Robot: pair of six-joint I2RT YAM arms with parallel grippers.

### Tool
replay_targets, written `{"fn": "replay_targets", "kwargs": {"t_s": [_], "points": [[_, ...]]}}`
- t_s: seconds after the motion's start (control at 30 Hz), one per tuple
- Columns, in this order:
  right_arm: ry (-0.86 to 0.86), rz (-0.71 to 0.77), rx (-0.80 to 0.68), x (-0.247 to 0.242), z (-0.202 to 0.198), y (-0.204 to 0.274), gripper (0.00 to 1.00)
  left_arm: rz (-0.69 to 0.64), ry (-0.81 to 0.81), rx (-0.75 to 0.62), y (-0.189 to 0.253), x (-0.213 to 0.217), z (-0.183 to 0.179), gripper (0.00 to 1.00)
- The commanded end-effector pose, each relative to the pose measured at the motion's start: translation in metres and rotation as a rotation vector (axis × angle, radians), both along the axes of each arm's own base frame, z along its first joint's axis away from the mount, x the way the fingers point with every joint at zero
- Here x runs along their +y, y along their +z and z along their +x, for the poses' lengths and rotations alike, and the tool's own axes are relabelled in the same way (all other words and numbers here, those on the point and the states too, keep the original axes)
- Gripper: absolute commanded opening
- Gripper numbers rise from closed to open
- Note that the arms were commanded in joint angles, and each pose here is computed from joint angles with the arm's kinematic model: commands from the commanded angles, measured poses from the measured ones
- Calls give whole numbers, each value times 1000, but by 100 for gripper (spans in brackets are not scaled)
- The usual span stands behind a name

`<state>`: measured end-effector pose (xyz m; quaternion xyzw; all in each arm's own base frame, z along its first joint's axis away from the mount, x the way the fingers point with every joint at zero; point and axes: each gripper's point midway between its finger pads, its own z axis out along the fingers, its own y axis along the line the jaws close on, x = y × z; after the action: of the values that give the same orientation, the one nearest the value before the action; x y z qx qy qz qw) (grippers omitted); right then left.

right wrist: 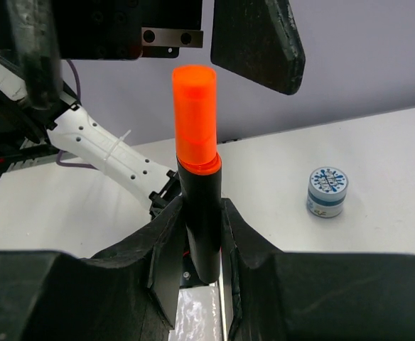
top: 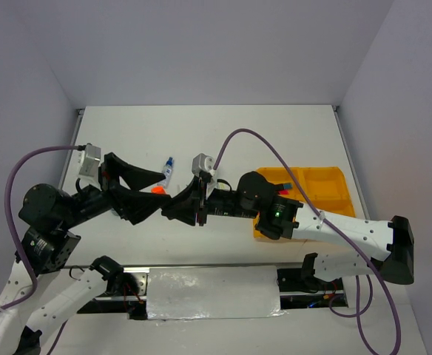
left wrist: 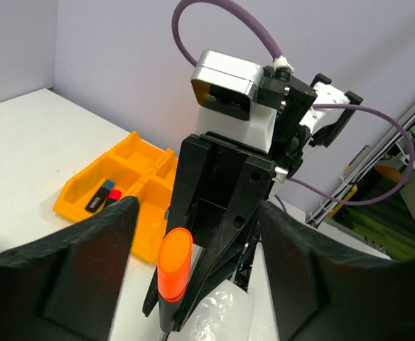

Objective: Sort the stationery into containers
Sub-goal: Close the pen cap on the pen.

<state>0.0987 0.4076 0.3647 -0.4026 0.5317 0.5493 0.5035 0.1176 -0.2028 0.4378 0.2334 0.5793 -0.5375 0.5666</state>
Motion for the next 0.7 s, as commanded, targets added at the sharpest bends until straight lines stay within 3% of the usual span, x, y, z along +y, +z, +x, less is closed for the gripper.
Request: {"fn": "replay_targets", "kwargs": {"t_s": [0.0, 0.03, 0.2, 0.3, 0.47, 0.67], "points": [[-5, 65, -40, -1, -2, 28, 0, -19, -1, -50, 16, 3, -5, 77], [-3, 68, -40, -1, -2, 29, 0, -18, -6, -49, 15, 3, -6, 71], [18, 77, -44, -2, -6, 37, 0, -4, -27, -36, 7, -1, -5, 65], [20, 80, -47, -3, -7, 39, 0, 3, -44, -35, 5, -3, -7, 54], [30, 83, -52, -4, -9, 44, 0, 22, -49, -29, -1, -3, -7, 54], [41, 97, -55, -4, -11, 49, 0, 29, -65, -22, -1, -5, -8, 13]]}}
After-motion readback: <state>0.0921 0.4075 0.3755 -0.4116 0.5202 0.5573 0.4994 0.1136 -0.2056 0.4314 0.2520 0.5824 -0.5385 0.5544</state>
